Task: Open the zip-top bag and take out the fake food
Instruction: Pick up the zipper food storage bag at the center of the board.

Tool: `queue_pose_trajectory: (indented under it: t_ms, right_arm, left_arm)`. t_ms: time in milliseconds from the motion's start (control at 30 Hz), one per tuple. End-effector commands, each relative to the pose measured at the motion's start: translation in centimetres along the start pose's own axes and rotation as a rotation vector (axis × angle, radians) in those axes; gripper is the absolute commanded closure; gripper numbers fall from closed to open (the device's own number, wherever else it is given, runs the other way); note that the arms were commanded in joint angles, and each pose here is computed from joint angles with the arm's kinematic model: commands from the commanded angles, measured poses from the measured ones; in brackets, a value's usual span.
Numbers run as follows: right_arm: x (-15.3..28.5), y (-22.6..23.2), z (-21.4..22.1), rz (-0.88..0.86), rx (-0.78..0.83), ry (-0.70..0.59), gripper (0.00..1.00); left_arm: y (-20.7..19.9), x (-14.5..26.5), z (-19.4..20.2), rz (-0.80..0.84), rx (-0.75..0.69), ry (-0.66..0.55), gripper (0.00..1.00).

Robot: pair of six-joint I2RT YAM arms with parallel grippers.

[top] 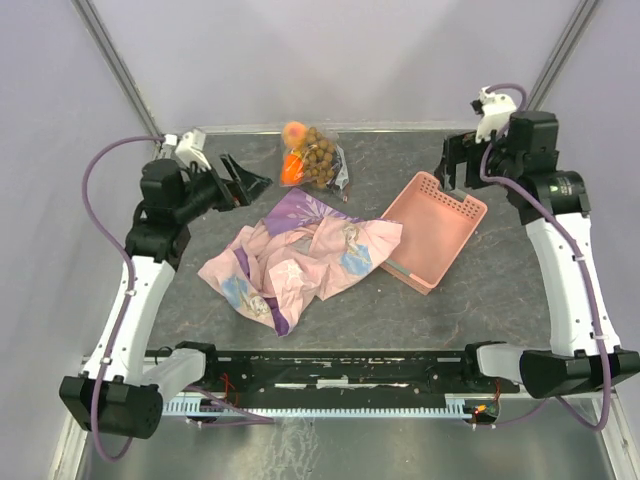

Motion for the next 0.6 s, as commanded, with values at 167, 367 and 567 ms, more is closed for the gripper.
queue_pose_trajectory:
  t_ms: [167, 367, 567]
  right_arm:
    - [-3.8, 1.9, 5.0, 0.024, -0.092, 0.031, 0.01]
    - [-6.1, 3.4, 8.5, -0.031, -0.120, 0.042, 0.01]
    - [-7.6, 4.5, 10.6, -0.089, -0.155, 0.003, 0.01]
  left_arm:
    - [-0.6, -1.8, 5.3, -0.055, -0.036, 0.048, 0.01]
    - [-0.2, -3.4, 9.3, -0.041, -0.008, 0.039, 0.01]
    - [1.3, -5.1, 11.3, -0.050, 0.032, 0.044, 0.01]
Point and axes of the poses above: each gripper's point midway between its finger pads, its own x axis back along the fingers, its own y axis along the line the jaws close on, z = x × y, the point moved 8 cm from there along x, back along the fingers, and after that the axes turned 1 degree about -x, right-handed, at the moved point
